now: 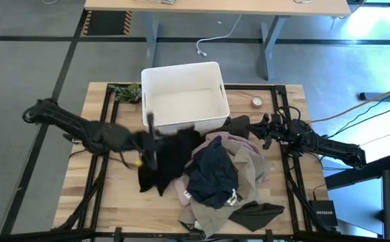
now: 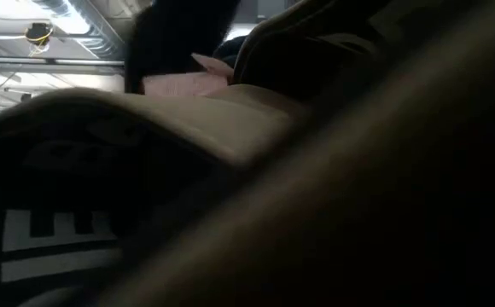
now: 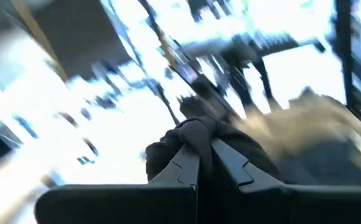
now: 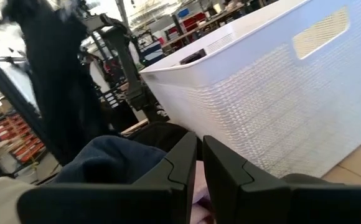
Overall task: Sort clothes
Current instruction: Put the black shorts into the white laundry bin, then put the black jacket into the white laundry bin
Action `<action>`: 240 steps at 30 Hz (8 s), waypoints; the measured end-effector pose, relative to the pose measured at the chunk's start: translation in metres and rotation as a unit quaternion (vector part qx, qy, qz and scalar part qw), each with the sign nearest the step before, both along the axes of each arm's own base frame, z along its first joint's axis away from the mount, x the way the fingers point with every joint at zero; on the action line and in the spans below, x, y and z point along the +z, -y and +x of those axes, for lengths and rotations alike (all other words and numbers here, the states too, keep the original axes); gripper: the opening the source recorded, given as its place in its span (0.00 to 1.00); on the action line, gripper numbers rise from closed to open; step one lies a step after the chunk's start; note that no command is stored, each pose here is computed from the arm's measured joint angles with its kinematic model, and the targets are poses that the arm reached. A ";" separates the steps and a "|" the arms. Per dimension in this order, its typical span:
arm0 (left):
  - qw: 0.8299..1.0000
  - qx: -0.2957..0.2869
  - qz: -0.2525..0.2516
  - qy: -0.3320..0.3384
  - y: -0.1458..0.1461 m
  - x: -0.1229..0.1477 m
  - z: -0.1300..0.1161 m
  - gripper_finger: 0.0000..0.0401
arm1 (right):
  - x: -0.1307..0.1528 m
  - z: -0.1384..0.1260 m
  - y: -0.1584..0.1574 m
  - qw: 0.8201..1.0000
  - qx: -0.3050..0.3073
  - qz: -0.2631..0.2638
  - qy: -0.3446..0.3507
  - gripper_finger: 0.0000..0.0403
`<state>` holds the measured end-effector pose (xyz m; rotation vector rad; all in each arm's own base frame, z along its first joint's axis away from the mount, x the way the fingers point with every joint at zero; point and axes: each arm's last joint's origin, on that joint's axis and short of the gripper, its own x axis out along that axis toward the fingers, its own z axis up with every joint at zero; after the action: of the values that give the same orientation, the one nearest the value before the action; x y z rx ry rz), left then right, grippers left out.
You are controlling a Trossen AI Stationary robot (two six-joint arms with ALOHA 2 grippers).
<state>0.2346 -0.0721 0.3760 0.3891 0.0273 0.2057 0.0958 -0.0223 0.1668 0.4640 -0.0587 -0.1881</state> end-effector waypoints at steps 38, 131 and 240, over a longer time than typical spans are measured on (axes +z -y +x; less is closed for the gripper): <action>0.967 0.157 -0.167 -0.113 -0.094 -0.025 -0.013 0.40 | -0.001 0.000 0.000 1.000 -0.001 -0.002 -0.003 0.12; 0.874 0.054 0.023 -0.482 0.044 -0.152 0.074 0.04 | -0.002 0.001 0.001 1.000 -0.005 0.002 -0.013 0.12; 0.865 0.143 -0.052 -0.478 -0.002 -0.249 0.062 0.27 | 0.001 0.005 0.000 1.000 0.026 0.017 -0.001 0.12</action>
<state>0.2965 -0.0702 0.1271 0.3445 1.0821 0.2854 0.1008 -0.0219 0.1674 0.4984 -0.0420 -0.1389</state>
